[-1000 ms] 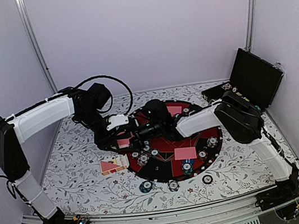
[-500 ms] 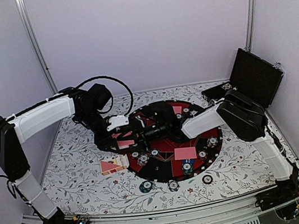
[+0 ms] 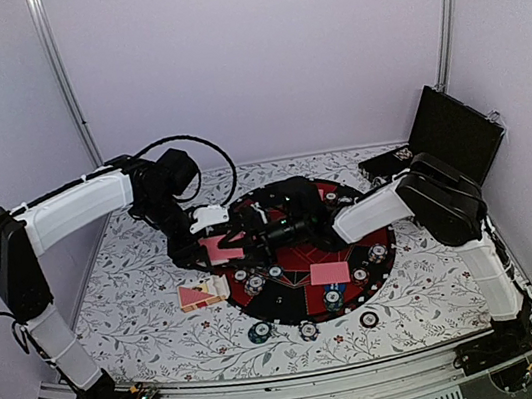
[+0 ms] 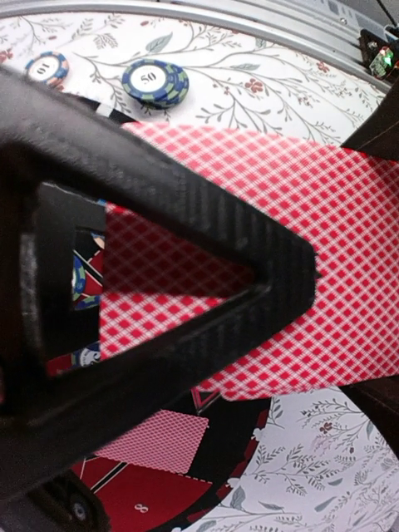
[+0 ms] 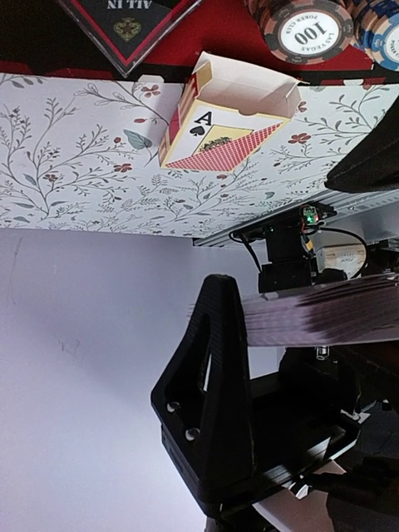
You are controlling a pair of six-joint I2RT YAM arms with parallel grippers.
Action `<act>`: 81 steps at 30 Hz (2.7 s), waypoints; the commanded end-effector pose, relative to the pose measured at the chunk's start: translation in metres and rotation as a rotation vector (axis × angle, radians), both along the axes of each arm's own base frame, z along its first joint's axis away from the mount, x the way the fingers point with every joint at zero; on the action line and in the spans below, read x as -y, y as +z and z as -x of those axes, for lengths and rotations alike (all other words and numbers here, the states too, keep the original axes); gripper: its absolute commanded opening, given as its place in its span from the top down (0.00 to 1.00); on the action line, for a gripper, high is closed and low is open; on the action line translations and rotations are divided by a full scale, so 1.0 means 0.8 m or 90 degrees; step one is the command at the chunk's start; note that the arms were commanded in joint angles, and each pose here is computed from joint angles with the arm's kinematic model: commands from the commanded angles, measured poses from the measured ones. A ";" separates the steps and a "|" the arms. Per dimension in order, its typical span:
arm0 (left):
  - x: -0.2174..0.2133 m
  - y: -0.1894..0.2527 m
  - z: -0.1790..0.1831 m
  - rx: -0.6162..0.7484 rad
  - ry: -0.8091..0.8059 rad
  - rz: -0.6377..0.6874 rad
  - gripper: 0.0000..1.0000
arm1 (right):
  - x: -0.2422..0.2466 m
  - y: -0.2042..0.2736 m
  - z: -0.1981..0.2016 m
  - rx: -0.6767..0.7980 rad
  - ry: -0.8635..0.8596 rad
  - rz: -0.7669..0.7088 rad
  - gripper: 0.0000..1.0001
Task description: Distribute texas hold em gaming equipment
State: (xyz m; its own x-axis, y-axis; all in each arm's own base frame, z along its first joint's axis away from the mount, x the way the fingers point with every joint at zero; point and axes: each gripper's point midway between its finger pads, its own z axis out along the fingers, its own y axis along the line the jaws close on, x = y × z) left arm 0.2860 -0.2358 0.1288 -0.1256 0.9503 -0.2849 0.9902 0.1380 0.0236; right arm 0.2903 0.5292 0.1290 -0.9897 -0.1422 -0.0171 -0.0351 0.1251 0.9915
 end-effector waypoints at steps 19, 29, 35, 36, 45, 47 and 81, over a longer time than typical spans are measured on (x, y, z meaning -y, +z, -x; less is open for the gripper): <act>-0.003 0.000 -0.003 0.012 -0.001 0.004 0.85 | 0.045 0.045 -0.008 0.027 -0.023 -0.010 0.82; -0.004 0.000 -0.003 0.010 0.001 0.002 0.85 | 0.049 0.042 -0.005 0.027 -0.021 -0.002 0.88; -0.004 0.000 -0.003 0.009 0.001 0.002 0.85 | 0.047 0.043 -0.002 0.030 -0.012 -0.002 0.46; -0.003 0.002 -0.004 0.010 0.001 0.004 0.85 | 0.045 0.044 0.000 0.031 -0.010 -0.002 0.43; -0.001 0.003 -0.005 0.007 0.003 0.007 0.85 | 0.012 0.030 0.012 0.020 0.022 0.001 0.40; -0.001 0.004 -0.005 0.009 0.003 0.007 0.85 | 0.005 0.029 0.012 0.019 0.025 0.000 0.40; 0.002 0.008 -0.008 0.010 0.001 0.009 0.86 | 0.041 0.021 0.000 0.019 -0.010 0.026 0.83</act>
